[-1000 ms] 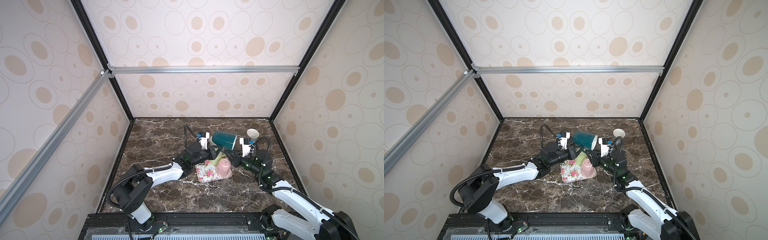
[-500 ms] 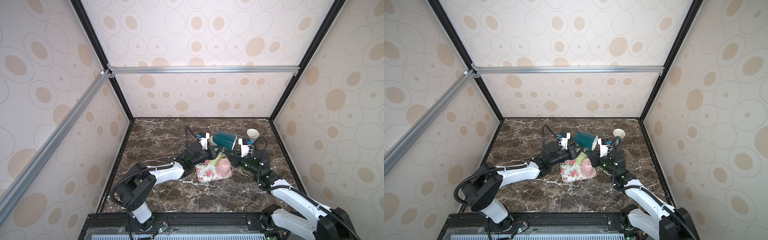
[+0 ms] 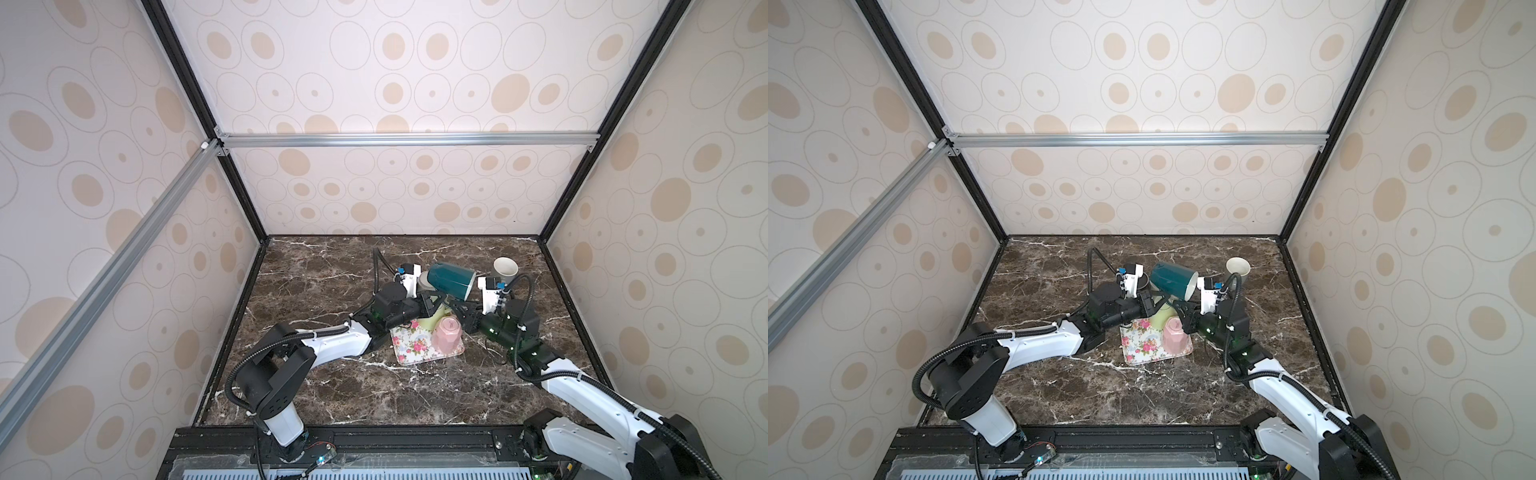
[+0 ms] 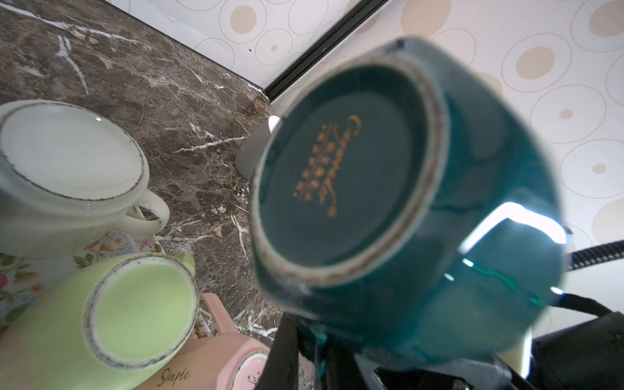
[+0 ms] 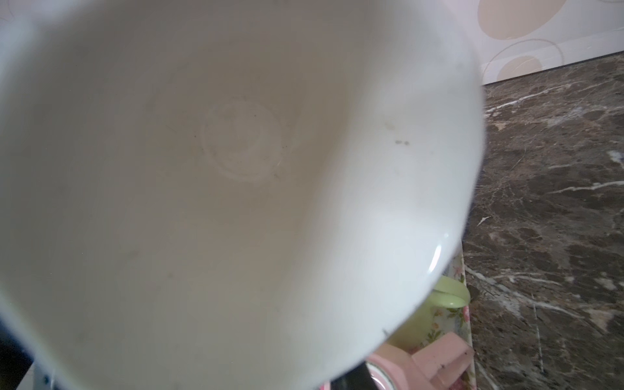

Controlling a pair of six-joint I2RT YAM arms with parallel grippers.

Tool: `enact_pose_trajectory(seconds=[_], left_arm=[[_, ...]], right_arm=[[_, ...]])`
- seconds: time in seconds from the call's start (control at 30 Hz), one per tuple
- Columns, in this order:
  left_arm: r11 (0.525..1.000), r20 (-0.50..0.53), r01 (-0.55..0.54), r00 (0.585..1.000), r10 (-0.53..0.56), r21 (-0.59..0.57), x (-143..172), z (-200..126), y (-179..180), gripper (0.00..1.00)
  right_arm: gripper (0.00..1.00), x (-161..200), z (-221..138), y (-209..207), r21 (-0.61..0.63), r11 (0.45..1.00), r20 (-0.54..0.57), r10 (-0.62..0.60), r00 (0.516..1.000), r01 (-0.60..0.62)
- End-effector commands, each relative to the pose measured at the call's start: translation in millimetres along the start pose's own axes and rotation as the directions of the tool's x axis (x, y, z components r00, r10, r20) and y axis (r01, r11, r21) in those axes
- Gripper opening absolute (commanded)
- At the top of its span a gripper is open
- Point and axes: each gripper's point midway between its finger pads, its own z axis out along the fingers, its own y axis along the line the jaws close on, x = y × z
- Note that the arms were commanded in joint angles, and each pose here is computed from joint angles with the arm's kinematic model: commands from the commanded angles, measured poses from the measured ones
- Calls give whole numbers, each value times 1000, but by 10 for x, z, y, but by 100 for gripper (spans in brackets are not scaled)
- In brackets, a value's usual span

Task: Turn the mug right side up
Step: Place the mug at the top-right of the table.

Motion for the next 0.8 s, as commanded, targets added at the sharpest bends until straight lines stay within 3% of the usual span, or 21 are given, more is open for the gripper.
enact_pose_trajectory(seconds=[0.0,0.47,0.77], left_arm=[[993,-24,-60,998,63,99,-11,29,-279,23],[990,9,-91,996,90,105,-79,-24,-298,59],[991,48,-108,993,105,78,-199,-132,-235,66]], right_arm=[[0,-349,-58,-21,38,999,144,14,989,-20],[0,-222,38,-268,130,989,123,60,991,-76],[0,-230,114,-289,143,987,107,55,993,-70]])
